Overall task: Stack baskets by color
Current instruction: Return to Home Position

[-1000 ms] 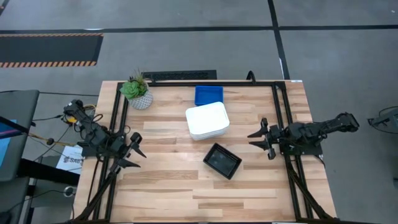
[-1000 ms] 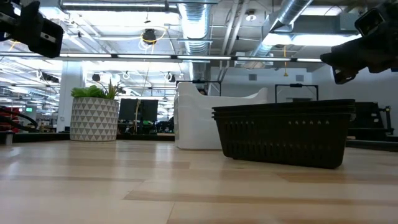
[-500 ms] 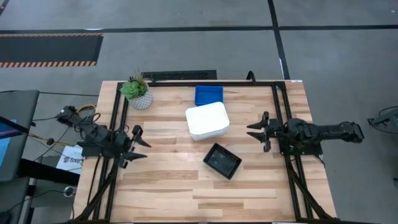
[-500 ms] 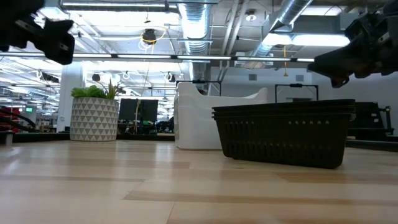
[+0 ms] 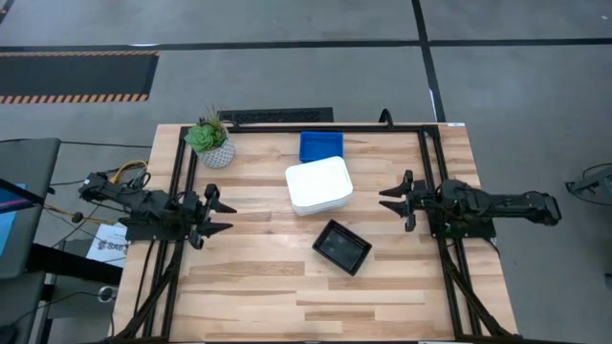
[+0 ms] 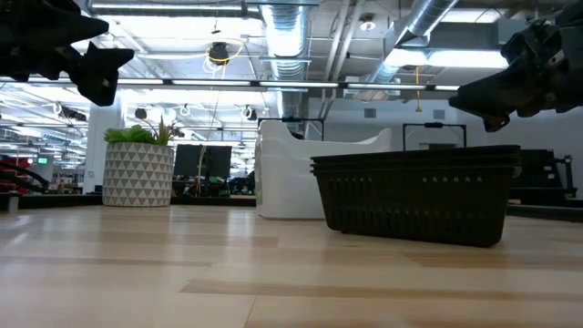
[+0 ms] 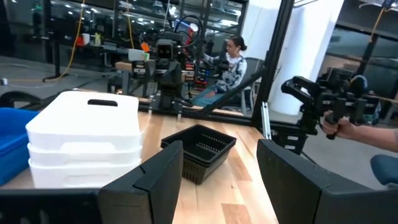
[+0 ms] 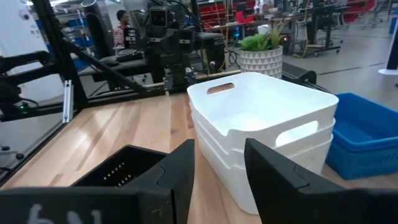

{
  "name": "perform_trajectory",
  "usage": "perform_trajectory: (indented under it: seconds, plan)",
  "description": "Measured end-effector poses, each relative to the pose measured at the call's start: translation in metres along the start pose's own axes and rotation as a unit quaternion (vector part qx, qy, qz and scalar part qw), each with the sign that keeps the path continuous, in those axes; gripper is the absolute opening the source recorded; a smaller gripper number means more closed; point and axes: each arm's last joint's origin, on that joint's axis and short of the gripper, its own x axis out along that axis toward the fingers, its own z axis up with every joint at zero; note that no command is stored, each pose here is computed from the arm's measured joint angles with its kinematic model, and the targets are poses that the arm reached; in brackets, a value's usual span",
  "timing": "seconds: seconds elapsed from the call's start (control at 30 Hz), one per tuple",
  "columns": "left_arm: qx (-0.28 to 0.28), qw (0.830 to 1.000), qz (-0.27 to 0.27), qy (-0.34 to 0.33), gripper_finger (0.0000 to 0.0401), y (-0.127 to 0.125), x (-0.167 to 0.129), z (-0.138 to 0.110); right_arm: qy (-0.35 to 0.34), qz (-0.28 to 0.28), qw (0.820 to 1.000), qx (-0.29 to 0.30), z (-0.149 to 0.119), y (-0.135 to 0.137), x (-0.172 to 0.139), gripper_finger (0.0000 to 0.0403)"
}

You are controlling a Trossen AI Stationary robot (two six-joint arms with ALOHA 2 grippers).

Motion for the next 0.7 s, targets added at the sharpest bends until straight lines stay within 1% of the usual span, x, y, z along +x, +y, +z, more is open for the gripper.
perform_trajectory:
  seconds: [0.7]
  plan:
    - [0.001,1.0,0.005,-0.001,0.0197,0.0005,0.0001,0.0001,-0.003,0.0,1.0,0.005,0.0006,0.0001,0.0,0.0164]
